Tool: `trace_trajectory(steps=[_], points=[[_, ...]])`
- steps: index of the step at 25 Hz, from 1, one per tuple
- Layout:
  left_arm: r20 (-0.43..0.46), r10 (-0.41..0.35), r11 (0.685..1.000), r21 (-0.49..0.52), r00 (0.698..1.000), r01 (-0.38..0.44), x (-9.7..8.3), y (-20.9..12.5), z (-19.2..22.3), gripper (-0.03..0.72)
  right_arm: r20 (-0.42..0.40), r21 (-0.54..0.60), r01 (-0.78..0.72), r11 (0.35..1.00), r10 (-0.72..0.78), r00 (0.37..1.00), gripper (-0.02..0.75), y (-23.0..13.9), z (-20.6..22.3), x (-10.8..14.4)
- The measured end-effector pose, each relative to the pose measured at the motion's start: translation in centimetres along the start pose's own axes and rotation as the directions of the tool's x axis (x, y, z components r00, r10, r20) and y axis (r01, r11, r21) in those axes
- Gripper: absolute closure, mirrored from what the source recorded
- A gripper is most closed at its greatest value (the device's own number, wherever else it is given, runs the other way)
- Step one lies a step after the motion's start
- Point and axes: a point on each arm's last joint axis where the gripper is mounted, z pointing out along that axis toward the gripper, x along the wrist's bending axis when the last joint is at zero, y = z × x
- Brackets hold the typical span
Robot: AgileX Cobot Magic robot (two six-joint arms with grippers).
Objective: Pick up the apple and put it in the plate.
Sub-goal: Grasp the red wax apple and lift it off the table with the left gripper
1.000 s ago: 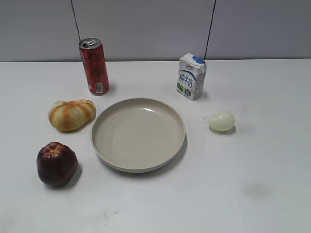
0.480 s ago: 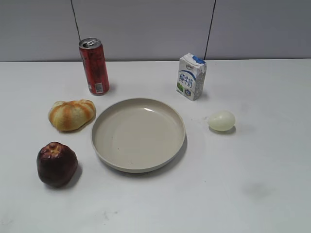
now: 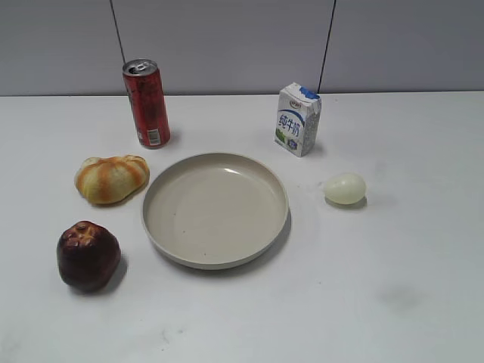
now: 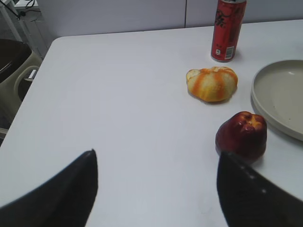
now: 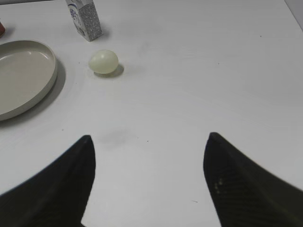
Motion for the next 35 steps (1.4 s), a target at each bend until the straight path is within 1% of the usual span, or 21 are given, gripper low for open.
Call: trace_trajectory(steps=[3, 5, 7, 9, 10, 14, 16, 17, 19, 21, 23, 25, 28, 30, 33, 35], points=[[0.0, 0.0, 1.0, 0.0, 1.0, 0.0, 0.0, 0.0, 0.0, 0.095, 0.0, 0.0, 0.0, 1.0, 0.0, 1.0, 0.167, 0.0, 0.0, 0.0], [-0.002, 0.0, 1.0, -0.022, 1.0, 0.0, 0.0, 0.3, -0.2, 0.095, -0.001, 0.0, 0.0, 1.0, 0.0, 1.0, 0.167, 0.0, 0.0, 0.0], [-0.006, -0.001, 0.997, -0.072, 1.0, 0.001, 0.1, 1.4, -0.1, 0.095, -0.001, 0.0, 0.0, 1.0, 0.0, 1.0, 0.167, 0.0, 0.0, 0.0], [-0.002, -0.008, 0.996, -0.094, 1.0, 0.008, 0.2, 2.7, 0.7, 0.095, -0.001, 0.0, 0.0, 1.0, 0.0, 1.0, 0.167, 0.0, 0.0, 0.0], [0.006, -0.015, 0.996, -0.085, 1.0, 0.016, 0.2, 3.3, 1.4, 0.095, -0.001, 0.0, 0.0, 1.0, 0.0, 1.0, 0.167, 0.0, 0.0, 0.0], [0.083, -0.076, 0.997, 0.017, 0.994, 0.075, -0.1, 5.3, 5.5, 0.071, -0.001, 0.0, 0.0, 1.0, 0.0, 1.0, 0.167, 0.0, 0.0, 0.0], [0.136, -0.085, 0.992, 0.104, 0.987, 0.072, -0.6, 5.8, 7.7, 0.047, -0.001, 0.0, 0.0, 1.0, 0.0, 1.0, 0.167, 0.0, 0.0, 0.0], [0.163, -0.084, 0.985, 0.163, 0.983, 0.057, -0.8, 5.9, 9.0, 0.033, -0.001, 0.0, 0.0, 1.0, 0.0, 1.0, 0.167, 0.0, 0.0, 0.0], [0.222, -0.092, 0.961, 0.276, 0.971, 0.028, -1.5, 6.2, 11.5, 0.013, -0.001, 0.0, 0.0, 1.0, 0.0, 1.0, 0.167, 0.0, 0.0, 0.0], [0.278, -0.073, 0.933, 0.359, 0.958, -0.033, -2.3, 6.4, 13.8, 0.001, -0.001, 0.0, 0.0, 1.0, 0.0, 1.0, 0.167, 0.0, 0.0, 0.0], [0.327, -0.061, 0.898, 0.43, 0.943, -0.091, -3.4, 6.5, 15.9, -0.003, -0.001, 0.0, 0.0, 1.0, 0.0, 1.0, 0.167, 0.0, 0.0, 0.0], [0.384, -0.039, 0.853, 0.493, 0.922, -0.17, -4.9, 6.3, 18.0, -0.004, -0.001, 0.0, 0.0, 1.0, 0.0, 1.0, 0.167, 0.0, 0.0, 0.0], [0.456, 0.014, 0.786, 0.544, 0.89, -0.292, -7.2, 5.8, 20.6, -0.004, -0.001, 0.0, 0.0, 1.0, 0.0, 1.0, 0.167, 0.0, 0.0, 0.0], [0.481, 0.041, 0.743, 0.571, 0.876, -0.349, -8.4, 5.4, 22.4, -0.004, -0.001, 0.0, 0.0, 1.0, 0.0, 1.0, 0.167, 0.0, 0.0, 0.0], [0.488, 0.072, 0.698, 0.598, 0.87, -0.394, -9.1, 5.0, 24.8, -0.004, -0.001, 0.0, 0.0, 1.0, 0.0, 1.0, 0.167, 0.0, 0.0, 0.0], [0.488, 0.078, 0.682, 0.61, 0.869, -0.403, -9.4, 4.7, 26.1, -0.004, -0.001, 0.0, 0.0, 1.0, 0.0, 1.0, 0.167, 0.0, 0.0, 0.0]])
